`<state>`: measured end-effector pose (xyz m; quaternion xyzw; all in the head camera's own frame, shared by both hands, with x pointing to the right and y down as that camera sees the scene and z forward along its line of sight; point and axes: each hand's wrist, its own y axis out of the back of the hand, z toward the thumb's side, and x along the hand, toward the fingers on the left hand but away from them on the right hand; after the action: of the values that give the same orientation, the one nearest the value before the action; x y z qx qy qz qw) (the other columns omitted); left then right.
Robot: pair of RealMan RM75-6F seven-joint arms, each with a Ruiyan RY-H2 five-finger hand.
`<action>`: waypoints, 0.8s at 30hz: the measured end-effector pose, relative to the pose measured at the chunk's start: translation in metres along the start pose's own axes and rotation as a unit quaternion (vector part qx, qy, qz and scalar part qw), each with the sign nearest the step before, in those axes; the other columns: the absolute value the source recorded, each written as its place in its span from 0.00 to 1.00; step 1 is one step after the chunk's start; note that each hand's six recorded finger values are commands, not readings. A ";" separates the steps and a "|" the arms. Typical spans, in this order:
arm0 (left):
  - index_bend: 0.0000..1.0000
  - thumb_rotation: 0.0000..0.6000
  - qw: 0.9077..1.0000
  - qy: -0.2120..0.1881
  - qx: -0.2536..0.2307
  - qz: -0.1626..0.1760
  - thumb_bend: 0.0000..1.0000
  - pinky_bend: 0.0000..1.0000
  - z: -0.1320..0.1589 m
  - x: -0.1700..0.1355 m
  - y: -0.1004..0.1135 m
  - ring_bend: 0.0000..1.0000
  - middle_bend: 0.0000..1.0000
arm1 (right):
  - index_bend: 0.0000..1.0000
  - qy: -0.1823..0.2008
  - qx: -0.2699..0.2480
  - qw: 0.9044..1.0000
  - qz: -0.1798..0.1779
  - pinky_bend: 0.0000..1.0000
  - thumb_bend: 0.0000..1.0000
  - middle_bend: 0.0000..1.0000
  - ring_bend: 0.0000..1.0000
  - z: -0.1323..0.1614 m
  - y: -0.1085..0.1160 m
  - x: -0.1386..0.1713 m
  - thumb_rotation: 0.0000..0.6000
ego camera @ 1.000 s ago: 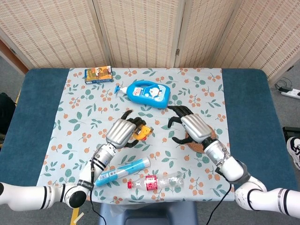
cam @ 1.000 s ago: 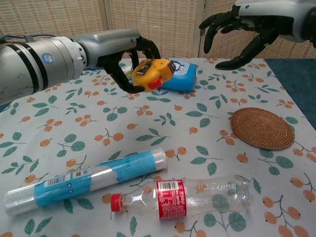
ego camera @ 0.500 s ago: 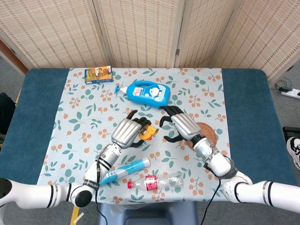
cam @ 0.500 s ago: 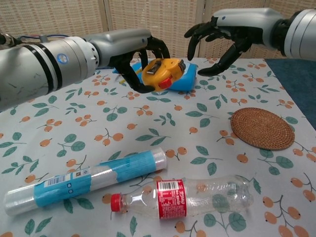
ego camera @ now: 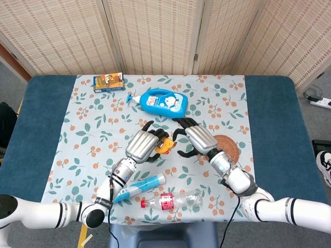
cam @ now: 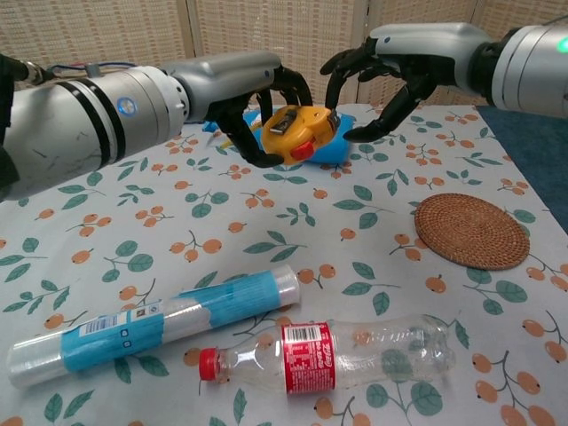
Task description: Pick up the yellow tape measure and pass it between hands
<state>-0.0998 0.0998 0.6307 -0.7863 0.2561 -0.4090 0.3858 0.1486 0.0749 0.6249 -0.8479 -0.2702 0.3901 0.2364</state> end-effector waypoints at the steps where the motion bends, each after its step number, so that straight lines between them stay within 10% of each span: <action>1: 0.53 1.00 1.000 0.000 0.000 0.000 0.38 0.11 0.000 0.000 0.000 0.41 0.48 | 0.46 -0.001 0.000 1.000 0.001 0.00 0.32 0.10 0.03 0.000 0.000 0.000 1.00; 24: 0.53 1.00 1.000 0.003 0.001 -0.007 0.38 0.11 -0.001 0.002 -0.005 0.41 0.48 | 0.58 -0.010 -0.005 1.000 0.004 0.00 0.32 0.16 0.06 -0.008 -0.005 0.001 1.00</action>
<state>-0.0988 0.1013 0.6363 -0.7862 0.2511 -0.4148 0.3831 0.1541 0.0780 0.6315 -0.8464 -0.2709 0.3981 0.2276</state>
